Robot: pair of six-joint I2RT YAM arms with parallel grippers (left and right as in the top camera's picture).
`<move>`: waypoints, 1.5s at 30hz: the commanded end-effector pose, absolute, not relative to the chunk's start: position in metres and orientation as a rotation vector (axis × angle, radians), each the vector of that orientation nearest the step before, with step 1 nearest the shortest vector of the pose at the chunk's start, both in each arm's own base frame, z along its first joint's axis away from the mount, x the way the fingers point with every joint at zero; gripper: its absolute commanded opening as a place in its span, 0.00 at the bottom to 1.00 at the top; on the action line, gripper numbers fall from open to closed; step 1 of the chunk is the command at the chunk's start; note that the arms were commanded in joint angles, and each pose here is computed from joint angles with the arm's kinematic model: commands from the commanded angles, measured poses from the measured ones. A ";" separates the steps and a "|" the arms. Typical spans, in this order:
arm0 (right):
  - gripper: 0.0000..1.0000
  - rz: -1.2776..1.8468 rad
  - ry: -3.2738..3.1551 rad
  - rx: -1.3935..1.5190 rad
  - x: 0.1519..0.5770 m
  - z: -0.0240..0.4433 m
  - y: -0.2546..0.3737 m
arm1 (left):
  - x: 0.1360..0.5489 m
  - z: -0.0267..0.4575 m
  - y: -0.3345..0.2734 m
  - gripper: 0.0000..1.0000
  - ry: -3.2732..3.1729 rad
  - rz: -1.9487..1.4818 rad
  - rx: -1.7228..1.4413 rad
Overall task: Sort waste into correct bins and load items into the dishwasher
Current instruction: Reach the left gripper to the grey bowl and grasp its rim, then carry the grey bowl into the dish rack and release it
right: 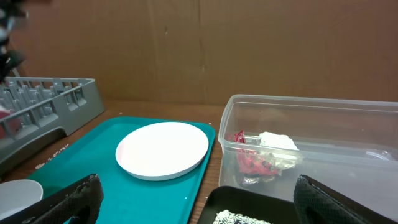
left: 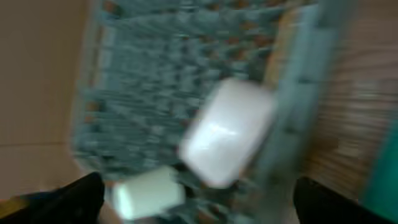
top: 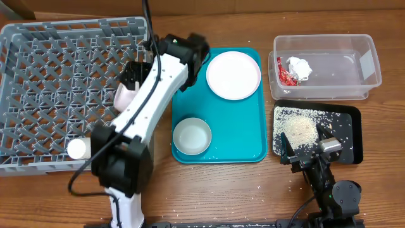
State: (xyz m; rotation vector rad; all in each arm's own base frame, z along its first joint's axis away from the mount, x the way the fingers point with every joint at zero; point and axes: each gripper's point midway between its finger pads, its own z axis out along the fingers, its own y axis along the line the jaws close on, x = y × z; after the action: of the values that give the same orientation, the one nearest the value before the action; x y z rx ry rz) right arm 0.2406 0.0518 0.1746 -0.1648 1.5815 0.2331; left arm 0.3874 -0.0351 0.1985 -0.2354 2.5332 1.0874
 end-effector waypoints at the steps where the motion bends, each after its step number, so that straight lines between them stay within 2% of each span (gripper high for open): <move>1: 1.00 0.223 1.576 -0.160 0.241 0.173 0.050 | 0.364 0.183 -0.115 1.00 2.841 0.403 -0.282; 7: 0.99 0.223 1.576 -0.160 0.241 0.173 0.050 | 0.337 0.139 -0.129 0.95 3.008 0.321 -0.338; 10: 1.00 0.223 1.576 -0.160 0.241 0.173 0.050 | 0.321 0.106 -0.141 0.91 3.131 0.212 -0.187; 14: 0.99 0.223 1.576 -0.160 0.241 0.173 0.050 | 0.302 0.074 -0.138 0.71 3.219 0.186 -0.170; 16: 1.00 0.223 1.576 -0.160 0.241 0.173 0.050 | 0.299 0.066 -0.134 0.57 3.235 0.181 -0.192; 23: 1.00 0.223 1.576 -0.160 0.241 0.173 0.050 | 0.293 0.053 -0.128 0.59 3.256 0.195 -0.149; 28: 1.00 0.222 1.576 -0.161 0.241 0.173 0.050 | 0.276 0.028 -0.120 0.56 3.294 0.224 -0.102; 30: 1.00 0.222 1.576 -0.161 0.241 0.173 0.050 | 0.271 0.020 -0.119 0.44 3.303 0.223 -0.104; 32: 1.00 0.223 1.576 -0.160 0.241 0.173 0.050 | 0.270 0.019 -0.120 0.21 3.307 0.205 -0.107; 33: 1.00 0.223 1.576 -0.160 0.241 0.173 0.050 | 0.272 0.021 -0.122 0.10 3.302 0.192 -0.115; 34: 1.00 0.223 1.576 -0.160 0.241 0.173 0.050 | 0.274 0.025 -0.123 0.04 3.295 0.181 -0.126; 40: 1.00 0.223 1.576 -0.160 0.241 0.173 0.050 | 0.301 0.090 -0.118 0.04 3.129 0.205 -0.184; 45: 1.00 0.223 1.576 -0.160 0.241 0.173 0.050 | 0.319 0.195 -0.039 0.04 2.691 0.733 -0.403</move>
State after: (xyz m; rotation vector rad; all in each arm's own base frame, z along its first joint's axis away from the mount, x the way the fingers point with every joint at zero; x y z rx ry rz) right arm 0.2406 0.0518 0.1748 -0.1648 1.5808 0.2331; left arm 0.2898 -0.0922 0.1133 -0.2117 3.1225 0.4364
